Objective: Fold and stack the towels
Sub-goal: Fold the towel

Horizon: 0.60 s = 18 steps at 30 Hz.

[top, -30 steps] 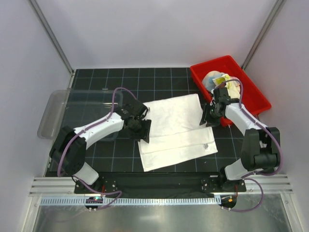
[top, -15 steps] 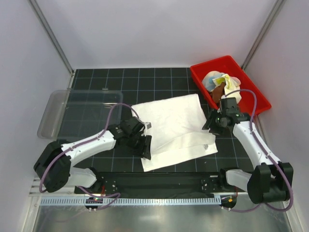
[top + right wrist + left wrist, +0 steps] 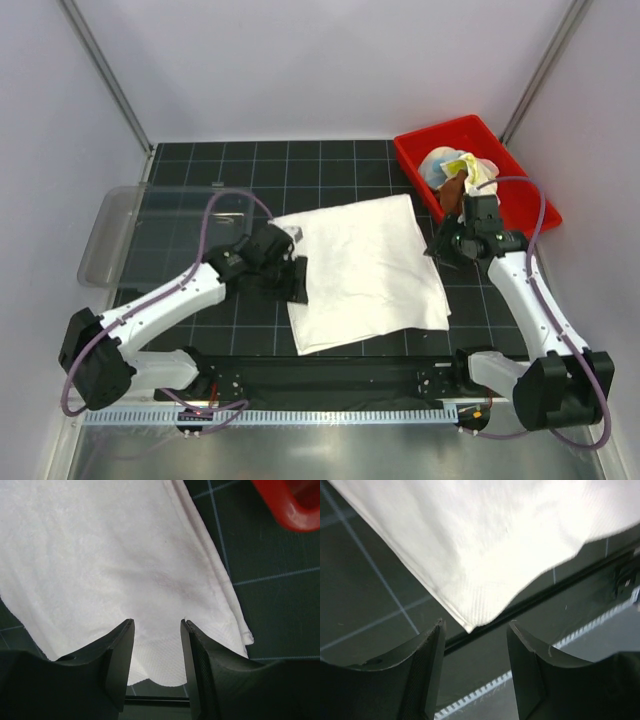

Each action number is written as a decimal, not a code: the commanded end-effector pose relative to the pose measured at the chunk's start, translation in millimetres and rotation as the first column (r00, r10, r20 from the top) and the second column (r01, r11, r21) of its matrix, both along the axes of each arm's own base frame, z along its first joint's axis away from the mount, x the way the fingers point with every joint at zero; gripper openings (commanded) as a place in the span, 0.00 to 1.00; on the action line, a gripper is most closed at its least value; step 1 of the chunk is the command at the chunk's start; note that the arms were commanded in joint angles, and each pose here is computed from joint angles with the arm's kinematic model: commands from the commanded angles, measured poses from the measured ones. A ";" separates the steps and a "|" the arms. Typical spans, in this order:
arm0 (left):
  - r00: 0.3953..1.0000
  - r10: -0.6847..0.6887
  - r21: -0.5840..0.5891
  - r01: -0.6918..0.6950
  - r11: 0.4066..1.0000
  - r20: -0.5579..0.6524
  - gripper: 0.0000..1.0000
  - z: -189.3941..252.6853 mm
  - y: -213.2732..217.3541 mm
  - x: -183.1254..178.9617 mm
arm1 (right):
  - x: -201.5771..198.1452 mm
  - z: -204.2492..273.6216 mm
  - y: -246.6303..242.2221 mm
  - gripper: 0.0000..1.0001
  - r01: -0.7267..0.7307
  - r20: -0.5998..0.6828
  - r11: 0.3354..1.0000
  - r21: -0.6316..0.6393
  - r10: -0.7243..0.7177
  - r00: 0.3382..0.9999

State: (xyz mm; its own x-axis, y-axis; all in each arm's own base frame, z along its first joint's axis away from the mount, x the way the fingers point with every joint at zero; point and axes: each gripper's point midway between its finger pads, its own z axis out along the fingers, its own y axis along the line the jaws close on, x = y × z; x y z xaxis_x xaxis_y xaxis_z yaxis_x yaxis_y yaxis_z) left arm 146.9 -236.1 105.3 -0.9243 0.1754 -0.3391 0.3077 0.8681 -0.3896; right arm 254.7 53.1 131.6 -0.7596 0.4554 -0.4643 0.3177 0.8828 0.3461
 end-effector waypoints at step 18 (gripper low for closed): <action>0.987 0.089 0.070 -0.099 0.993 0.131 0.51 11.9 -18.4 76.5 | 70.3 -30.4 -7.1 0.38 -0.035 -0.115 0.982 -0.186 0.014 0.993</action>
